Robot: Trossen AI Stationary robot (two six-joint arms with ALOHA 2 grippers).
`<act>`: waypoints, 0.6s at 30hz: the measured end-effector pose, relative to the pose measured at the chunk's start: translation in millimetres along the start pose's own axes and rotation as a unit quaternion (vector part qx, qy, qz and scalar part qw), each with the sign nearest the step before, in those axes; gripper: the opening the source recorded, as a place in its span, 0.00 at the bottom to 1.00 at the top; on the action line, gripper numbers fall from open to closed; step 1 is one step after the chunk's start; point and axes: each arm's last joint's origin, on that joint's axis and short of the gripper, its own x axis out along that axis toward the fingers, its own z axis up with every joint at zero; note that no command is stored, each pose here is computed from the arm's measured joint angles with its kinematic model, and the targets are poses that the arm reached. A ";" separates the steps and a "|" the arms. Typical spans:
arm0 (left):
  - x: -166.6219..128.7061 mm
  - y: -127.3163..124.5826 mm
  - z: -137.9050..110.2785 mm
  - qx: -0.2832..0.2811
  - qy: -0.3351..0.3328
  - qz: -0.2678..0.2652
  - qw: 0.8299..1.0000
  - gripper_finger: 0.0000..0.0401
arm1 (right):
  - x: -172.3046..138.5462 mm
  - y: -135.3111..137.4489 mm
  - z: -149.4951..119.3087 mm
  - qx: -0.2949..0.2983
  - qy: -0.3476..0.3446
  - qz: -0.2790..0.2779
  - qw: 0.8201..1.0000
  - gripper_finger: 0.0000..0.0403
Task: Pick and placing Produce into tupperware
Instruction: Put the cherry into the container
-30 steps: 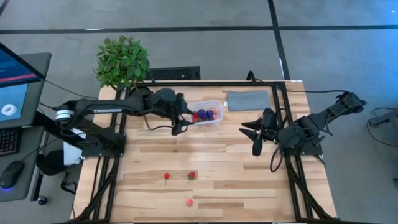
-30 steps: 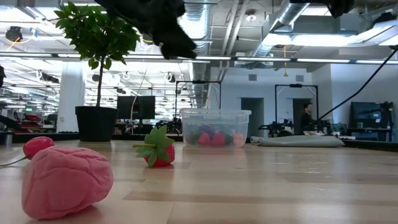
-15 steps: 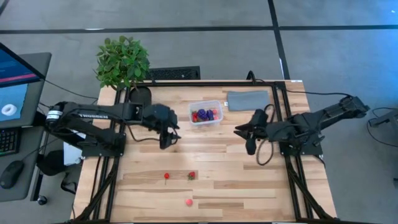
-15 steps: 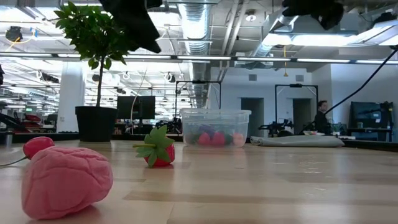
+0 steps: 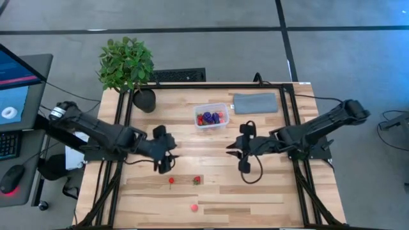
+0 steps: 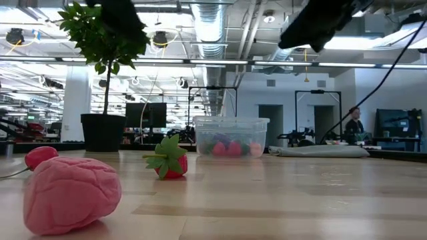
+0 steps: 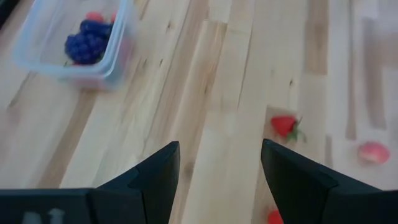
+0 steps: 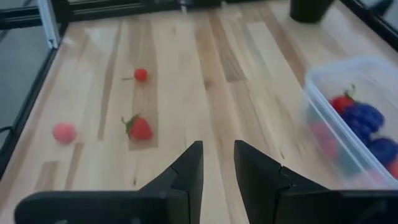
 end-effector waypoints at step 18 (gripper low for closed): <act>-57.4 -48.7 -79.6 -0.033 -0.072 0.108 0.991 0.54 | 49.0 22.3 -4.0 0.069 -0.010 0.083 0.994 0.28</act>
